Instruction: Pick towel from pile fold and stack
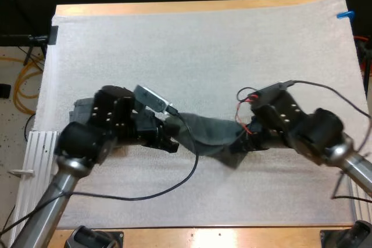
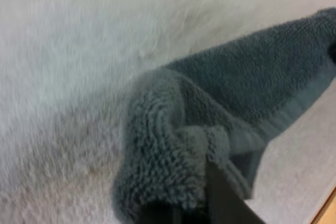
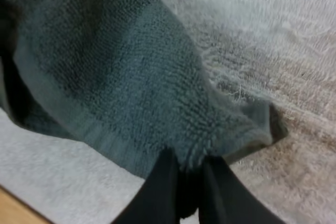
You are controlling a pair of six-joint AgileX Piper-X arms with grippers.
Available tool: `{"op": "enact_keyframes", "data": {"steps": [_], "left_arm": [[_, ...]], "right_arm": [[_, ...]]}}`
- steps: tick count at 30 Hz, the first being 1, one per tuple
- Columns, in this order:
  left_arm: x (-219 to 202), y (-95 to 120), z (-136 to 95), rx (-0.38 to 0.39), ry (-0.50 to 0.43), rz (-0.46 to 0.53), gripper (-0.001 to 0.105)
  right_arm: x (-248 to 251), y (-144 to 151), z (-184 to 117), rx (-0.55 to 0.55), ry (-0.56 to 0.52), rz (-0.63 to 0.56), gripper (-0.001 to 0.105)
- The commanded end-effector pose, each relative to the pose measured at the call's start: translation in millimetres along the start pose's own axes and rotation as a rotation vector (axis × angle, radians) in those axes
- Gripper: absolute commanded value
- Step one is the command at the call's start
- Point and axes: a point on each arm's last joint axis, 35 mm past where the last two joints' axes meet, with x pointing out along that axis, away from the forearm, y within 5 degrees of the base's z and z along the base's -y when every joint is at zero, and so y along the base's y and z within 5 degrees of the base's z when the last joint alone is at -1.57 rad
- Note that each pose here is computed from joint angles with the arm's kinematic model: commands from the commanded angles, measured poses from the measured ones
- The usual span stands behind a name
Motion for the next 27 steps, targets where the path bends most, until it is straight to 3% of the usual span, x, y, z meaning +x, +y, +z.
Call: {"op": "enact_keyframes", "data": {"steps": [1,8,18,21,23,25,27], "left_arm": [[8,4,0,-0.009,0.008,0.002,0.0],[55,31,-7,-0.057,0.128,0.034,0.0],[71,46,-8,0.044,0.179,0.181,0.0],[71,46,-8,0.058,0.179,0.205,0.004],[70,46,-7,0.057,0.185,0.205,0.013],[65,43,-7,0.058,0.211,0.207,0.022],[59,39,-6,0.078,0.23,0.206,0.033]], "right_arm": [[10,0,4,-0.001,-0.006,0.007,0.0],[60,-4,12,0.005,0.064,0.005,0.0],[80,-4,19,0.006,0.036,0.075,0.003],[80,-2,23,0.002,0.005,0.123,0.023],[78,1,28,-0.004,-0.024,0.192,0.046],[75,3,31,-0.014,-0.041,0.239,0.058],[70,4,36,-0.046,-0.065,0.255,0.062]]}}
